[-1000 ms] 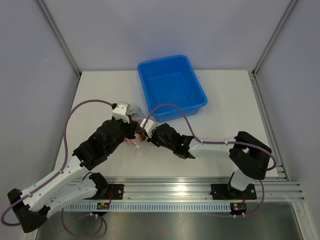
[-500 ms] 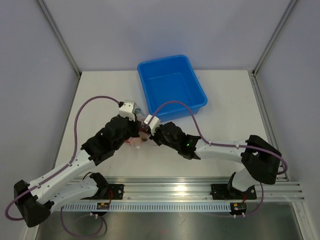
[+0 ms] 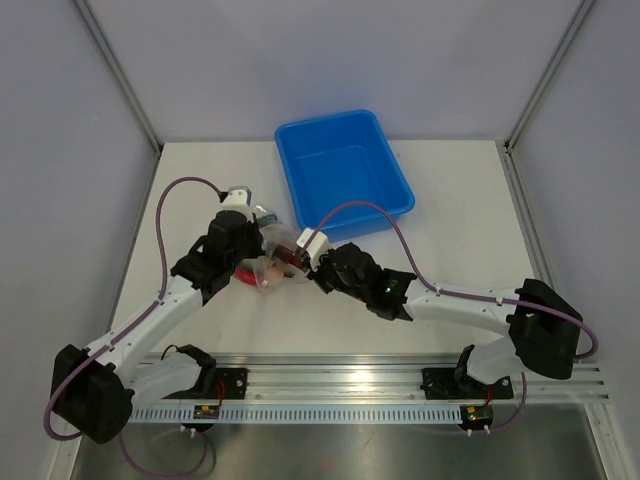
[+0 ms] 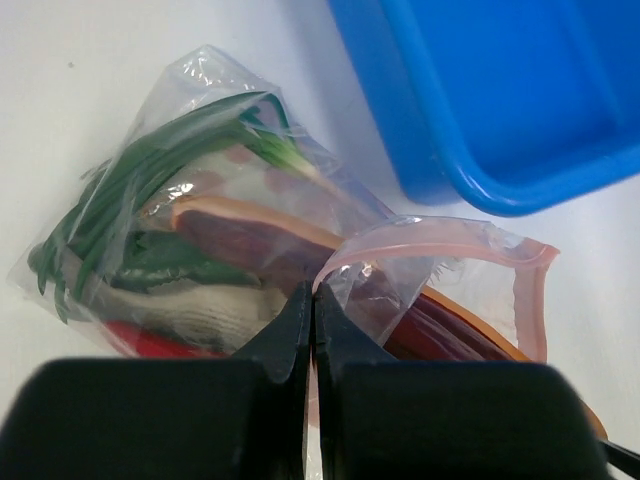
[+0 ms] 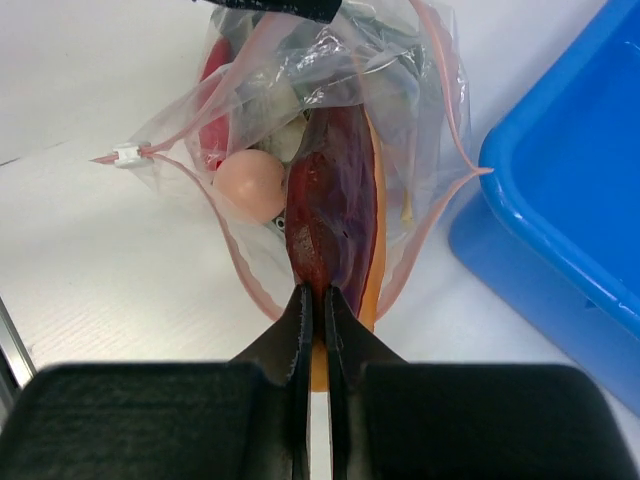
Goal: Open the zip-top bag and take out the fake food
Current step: Pick up the food from the zipper food storage bag.
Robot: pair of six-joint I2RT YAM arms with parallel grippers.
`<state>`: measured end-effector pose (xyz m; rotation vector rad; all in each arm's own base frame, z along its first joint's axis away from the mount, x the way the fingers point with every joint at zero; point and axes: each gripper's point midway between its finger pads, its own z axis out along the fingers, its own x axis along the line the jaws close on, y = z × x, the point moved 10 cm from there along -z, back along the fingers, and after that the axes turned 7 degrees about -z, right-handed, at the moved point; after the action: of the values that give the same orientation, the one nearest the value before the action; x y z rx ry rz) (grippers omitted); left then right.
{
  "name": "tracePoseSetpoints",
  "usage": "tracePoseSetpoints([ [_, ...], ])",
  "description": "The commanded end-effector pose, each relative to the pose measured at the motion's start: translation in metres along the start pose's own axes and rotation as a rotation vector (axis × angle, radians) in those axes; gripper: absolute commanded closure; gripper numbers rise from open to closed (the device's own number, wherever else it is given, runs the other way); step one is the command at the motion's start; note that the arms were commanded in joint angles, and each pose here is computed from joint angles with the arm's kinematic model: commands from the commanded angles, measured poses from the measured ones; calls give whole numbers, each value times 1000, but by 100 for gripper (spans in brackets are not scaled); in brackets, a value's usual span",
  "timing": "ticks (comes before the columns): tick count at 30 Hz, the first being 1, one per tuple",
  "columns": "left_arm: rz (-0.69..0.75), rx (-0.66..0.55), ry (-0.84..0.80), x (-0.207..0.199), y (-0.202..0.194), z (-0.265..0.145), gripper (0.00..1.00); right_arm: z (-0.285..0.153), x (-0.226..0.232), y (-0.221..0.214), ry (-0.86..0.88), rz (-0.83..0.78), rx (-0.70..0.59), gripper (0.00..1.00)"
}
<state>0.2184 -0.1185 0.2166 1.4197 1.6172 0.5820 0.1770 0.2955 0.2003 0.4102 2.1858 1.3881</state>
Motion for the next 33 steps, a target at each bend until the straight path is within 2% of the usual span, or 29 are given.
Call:
tracePoseSetpoints([
  [1,-53,-47,-8,1,8,4,100,-3,-3,20,-2,7,-23,100],
  [6,-49,-16,-34,0,3,11,100,-10,3,19,59,43,22,99],
  [7,-48,-8,-36,-1,2,12,100,-12,4,18,72,47,27,89],
  [10,-45,6,-46,-2,0,16,100,-20,4,19,81,51,-6,47],
  [14,-41,-2,-64,-2,0,15,100,-22,4,17,87,39,-40,29],
  [22,-39,-5,-71,-2,0,12,100,1,10,3,128,-21,15,24],
  [33,-38,-5,-75,-1,-1,10,100,13,29,-6,206,-137,66,26],
])
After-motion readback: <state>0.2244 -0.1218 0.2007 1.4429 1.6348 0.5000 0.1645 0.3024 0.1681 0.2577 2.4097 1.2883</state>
